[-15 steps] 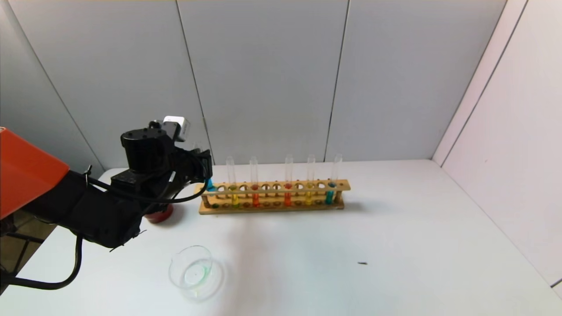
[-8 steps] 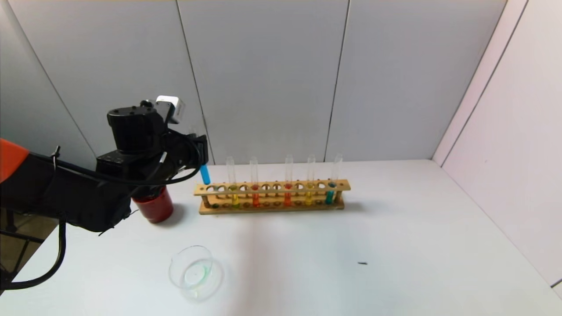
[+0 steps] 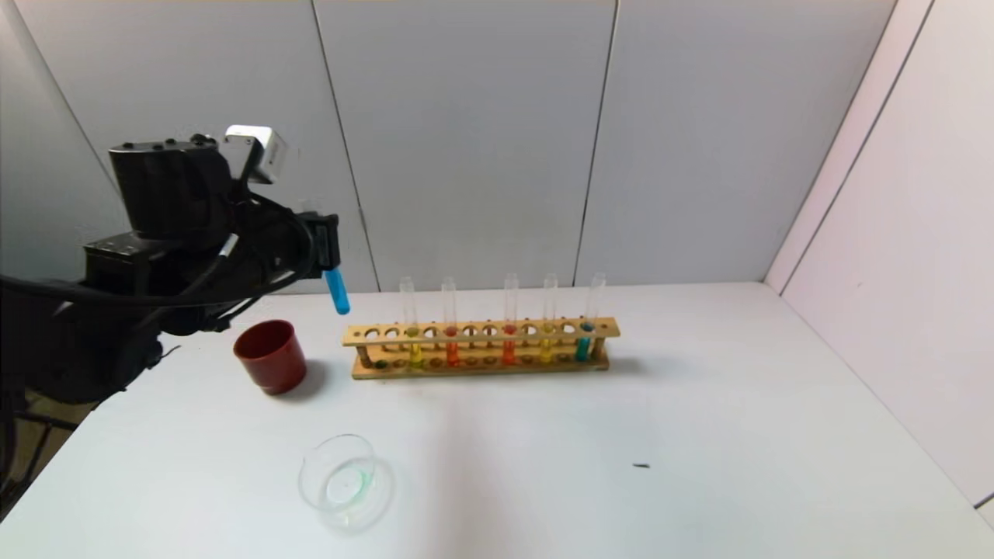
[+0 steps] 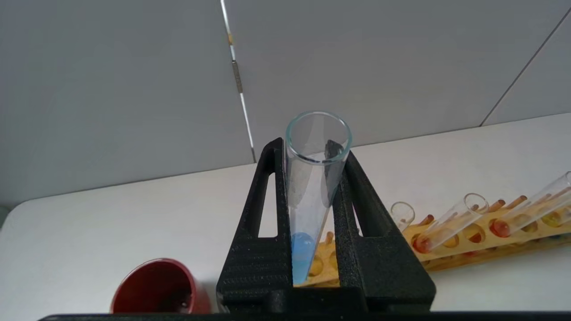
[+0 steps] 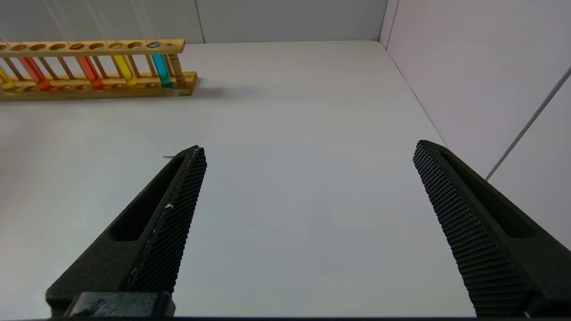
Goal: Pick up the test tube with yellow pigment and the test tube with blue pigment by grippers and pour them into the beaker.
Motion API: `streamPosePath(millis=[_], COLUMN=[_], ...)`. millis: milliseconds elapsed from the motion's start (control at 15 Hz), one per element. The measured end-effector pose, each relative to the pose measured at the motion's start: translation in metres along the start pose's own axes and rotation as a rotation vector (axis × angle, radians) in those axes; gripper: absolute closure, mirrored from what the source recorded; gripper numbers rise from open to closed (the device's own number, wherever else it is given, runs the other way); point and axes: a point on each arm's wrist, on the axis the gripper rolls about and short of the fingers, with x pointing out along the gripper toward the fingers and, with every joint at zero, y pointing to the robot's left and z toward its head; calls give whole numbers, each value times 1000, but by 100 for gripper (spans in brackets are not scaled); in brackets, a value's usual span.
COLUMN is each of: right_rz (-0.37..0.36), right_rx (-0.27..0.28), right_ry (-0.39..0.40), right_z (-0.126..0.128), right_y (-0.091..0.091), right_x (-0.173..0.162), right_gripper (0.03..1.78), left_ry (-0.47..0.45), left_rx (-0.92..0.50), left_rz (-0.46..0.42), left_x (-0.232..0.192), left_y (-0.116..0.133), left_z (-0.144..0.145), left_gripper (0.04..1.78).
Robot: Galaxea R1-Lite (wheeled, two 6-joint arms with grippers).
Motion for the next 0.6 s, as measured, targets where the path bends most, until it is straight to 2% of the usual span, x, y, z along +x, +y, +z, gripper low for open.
streamPosePath(millis=[333,600], right_rz=[0,0], right_rx=[0,0], right_ry=[0,0], right_z=[0,0], right_y=[0,0], right_x=[0,0], right_gripper=[11,11], left_ry=[40,73], left_rx=[7,22], left_rz=[23,65], left_x=[-61,-102], left_y=[13,29], left_z=[24,13], left_gripper=[151,151])
